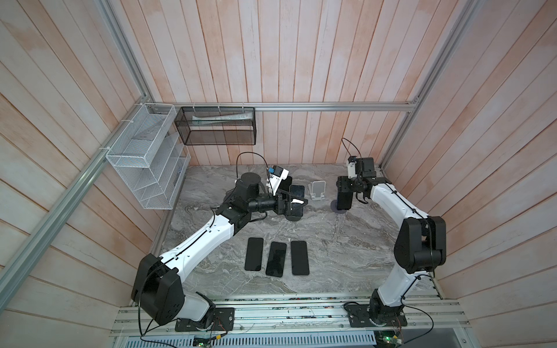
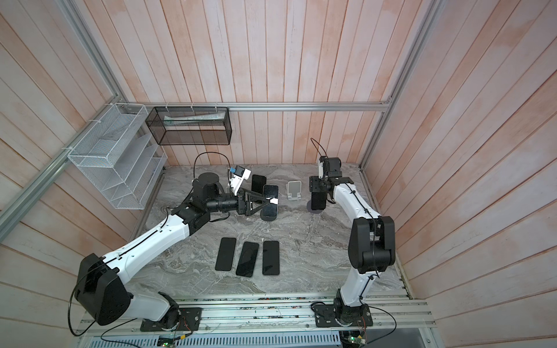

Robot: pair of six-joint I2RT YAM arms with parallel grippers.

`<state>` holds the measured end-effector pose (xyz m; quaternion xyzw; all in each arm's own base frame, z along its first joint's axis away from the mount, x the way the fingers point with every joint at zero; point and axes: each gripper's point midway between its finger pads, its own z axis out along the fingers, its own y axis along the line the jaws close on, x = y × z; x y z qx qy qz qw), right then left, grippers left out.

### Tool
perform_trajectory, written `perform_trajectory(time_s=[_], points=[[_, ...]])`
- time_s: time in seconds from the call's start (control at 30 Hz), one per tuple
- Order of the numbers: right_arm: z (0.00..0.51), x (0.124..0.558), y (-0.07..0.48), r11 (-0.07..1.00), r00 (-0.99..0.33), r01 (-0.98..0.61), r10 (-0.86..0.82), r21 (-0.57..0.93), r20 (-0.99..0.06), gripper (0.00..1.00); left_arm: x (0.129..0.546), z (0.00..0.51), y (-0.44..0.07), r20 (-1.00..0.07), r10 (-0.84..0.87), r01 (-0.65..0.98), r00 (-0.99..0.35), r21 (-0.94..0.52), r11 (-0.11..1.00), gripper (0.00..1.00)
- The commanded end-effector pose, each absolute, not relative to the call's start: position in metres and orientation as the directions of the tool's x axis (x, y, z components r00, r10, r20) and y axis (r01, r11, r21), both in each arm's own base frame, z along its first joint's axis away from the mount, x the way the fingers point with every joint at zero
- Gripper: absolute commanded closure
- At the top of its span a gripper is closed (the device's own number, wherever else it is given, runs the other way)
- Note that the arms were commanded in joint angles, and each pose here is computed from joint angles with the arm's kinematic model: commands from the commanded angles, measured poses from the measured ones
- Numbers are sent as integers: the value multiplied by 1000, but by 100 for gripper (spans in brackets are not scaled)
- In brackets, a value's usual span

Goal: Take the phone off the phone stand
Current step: 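Carry the blue-edged phone toward the robot with the right gripper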

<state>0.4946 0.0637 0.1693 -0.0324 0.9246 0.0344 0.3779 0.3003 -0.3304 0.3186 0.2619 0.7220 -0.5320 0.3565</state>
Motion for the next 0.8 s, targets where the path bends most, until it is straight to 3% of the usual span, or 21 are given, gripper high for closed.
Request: perform_trajectory(time_s=[0.0, 0.77], points=[[190, 491, 65, 997, -678, -73, -22, 37, -734, 41, 299, 326, -326, -818, -17, 779, -574, -553, 297, 0], [231, 462, 74, 1000, -591, 0, 7, 9, -807, 43, 302, 328, -321, -834, -28, 780, -552, -528, 335, 0]])
